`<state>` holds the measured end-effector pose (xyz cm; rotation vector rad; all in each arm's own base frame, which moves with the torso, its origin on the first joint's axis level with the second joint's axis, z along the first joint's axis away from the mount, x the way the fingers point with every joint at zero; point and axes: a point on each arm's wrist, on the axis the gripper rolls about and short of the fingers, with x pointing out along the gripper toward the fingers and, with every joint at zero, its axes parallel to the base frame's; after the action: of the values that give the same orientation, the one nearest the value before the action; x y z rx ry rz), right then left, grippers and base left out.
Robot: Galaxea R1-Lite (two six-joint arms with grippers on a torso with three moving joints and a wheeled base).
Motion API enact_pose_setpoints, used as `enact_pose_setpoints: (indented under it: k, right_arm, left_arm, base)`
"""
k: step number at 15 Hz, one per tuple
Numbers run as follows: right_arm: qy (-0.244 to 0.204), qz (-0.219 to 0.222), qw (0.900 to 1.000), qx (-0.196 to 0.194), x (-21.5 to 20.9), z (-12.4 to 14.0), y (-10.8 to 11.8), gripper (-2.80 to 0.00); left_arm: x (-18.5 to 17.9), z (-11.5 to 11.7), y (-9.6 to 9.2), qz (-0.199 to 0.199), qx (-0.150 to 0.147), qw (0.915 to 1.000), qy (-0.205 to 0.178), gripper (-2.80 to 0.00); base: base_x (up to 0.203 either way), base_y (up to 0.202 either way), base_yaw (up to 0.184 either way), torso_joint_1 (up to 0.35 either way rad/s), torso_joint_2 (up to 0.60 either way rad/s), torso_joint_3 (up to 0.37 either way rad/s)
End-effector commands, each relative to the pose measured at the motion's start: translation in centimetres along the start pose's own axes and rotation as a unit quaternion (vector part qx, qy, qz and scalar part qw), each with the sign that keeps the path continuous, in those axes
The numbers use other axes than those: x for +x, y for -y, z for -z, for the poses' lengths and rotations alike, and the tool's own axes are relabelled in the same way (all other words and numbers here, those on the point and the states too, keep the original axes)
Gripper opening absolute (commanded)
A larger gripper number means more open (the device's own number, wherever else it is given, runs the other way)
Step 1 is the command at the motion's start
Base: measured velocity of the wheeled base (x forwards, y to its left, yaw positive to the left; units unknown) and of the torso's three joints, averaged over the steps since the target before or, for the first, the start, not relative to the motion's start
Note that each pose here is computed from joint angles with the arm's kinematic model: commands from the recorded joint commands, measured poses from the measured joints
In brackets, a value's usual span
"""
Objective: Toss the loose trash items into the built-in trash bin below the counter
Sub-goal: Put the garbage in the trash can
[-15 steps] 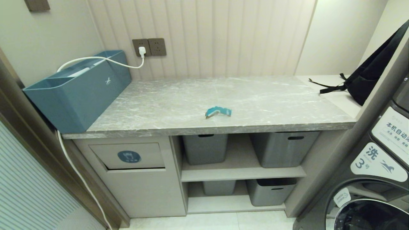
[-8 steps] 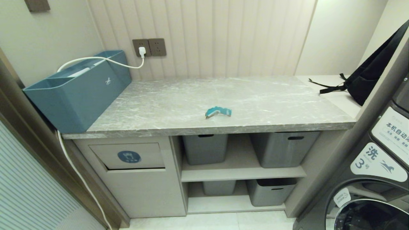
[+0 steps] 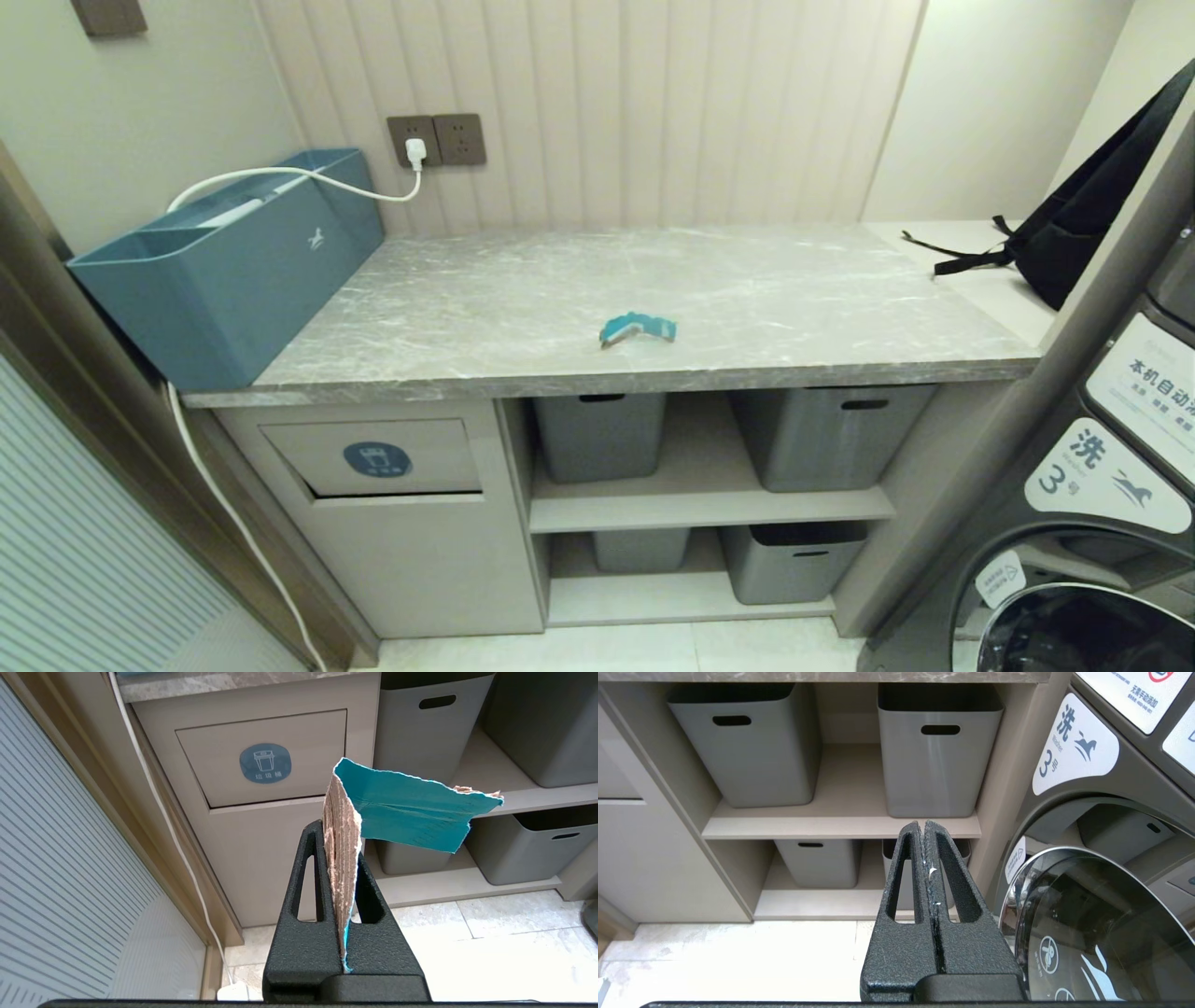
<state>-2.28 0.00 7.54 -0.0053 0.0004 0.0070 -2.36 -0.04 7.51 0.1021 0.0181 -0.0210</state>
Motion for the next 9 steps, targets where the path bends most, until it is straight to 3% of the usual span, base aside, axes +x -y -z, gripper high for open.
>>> enact_pose_setpoints:
  k: [1, 9]
  right_arm:
    - [0.0, 0.0, 1.0, 0.0, -0.01, 0.01, 0.0, -2.8]
    - [0.0, 0.0, 1.0, 0.0, 0.0, 0.01, 0.0, -2.8]
  left_arm:
    - [-0.01, 0.01, 0.0, 0.0, 0.0, 1.0, 0.0, -2.8]
    - [-0.01, 0.01, 0.0, 0.001, 0.0, 1.0, 0.0, -2.8]
  base:
    - [0.082, 0.0, 0.004, -0.001, -0.01, 0.01]
    - [0.188, 0.0, 0.0, 0.002, 0.0, 0.004]
